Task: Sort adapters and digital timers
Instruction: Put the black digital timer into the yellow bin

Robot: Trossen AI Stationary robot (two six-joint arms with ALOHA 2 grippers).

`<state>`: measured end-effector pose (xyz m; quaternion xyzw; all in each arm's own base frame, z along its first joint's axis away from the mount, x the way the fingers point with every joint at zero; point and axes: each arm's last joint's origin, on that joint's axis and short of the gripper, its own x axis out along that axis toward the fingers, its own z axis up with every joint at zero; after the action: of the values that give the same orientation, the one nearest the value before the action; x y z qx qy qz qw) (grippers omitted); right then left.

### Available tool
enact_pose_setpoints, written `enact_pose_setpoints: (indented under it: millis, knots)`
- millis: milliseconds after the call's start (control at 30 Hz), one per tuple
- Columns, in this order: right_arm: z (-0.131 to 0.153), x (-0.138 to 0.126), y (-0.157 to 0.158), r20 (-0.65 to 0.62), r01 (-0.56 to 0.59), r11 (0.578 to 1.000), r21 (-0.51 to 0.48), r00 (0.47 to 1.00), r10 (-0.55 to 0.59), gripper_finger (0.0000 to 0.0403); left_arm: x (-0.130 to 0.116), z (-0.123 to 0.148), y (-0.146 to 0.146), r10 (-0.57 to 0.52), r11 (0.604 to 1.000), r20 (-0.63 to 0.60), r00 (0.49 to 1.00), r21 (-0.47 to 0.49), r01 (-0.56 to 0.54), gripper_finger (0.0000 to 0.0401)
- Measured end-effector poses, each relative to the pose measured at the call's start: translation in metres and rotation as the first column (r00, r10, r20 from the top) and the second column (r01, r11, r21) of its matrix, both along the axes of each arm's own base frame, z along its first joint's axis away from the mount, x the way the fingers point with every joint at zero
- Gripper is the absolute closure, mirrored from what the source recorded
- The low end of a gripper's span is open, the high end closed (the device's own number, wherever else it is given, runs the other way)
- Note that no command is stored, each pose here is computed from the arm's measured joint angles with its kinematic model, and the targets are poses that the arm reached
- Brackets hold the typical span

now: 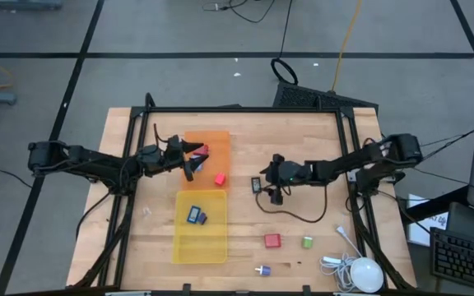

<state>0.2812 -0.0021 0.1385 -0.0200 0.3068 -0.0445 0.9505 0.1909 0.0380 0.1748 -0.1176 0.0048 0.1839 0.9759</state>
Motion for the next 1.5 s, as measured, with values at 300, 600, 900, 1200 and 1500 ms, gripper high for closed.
enact_pose_setpoints:
  millis: [300, 600, 900, 1200, 1500]
  knots:
    - [-0.029, 0.010, 0.002, -0.023, -0.127, 0.991, -0.042, 0.992, 0.126, 0.0105, 0.000, -0.002, 0.000, 0.000, 1.000, -0.024, 1.000, -0.011, 0.000, 0.0132]
    - [-0.036, 0.012, -0.006, -0.023, -0.029, 0.997, -0.073, 0.999, 0.027, 0.0097, 0.000, -0.004, 0.000, 0.000, 1.000, -0.043, 0.999, -0.015, -0.001, 0.0132]
    - [-0.037, 0.012, -0.011, -0.028, -0.004, 0.998, -0.059, 1.000, 0.002, 0.0100, 0.000, -0.006, 0.000, 0.001, 1.000, -0.056, 0.998, -0.020, -0.002, 0.0132]
    - [-0.036, 0.011, -0.018, -0.025, 0.040, 0.999, -0.034, 0.999, -0.041, 0.0136, 0.000, -0.006, 0.000, 0.001, 1.000, -0.061, 0.998, -0.021, -0.003, 0.0132]
    - [-0.036, 0.011, -0.020, -0.026, 0.022, 0.997, -0.067, 0.999, -0.024, 0.0222, 0.000, -0.006, 0.000, 0.001, 1.000, -0.061, 0.998, -0.019, -0.003, 0.0132]
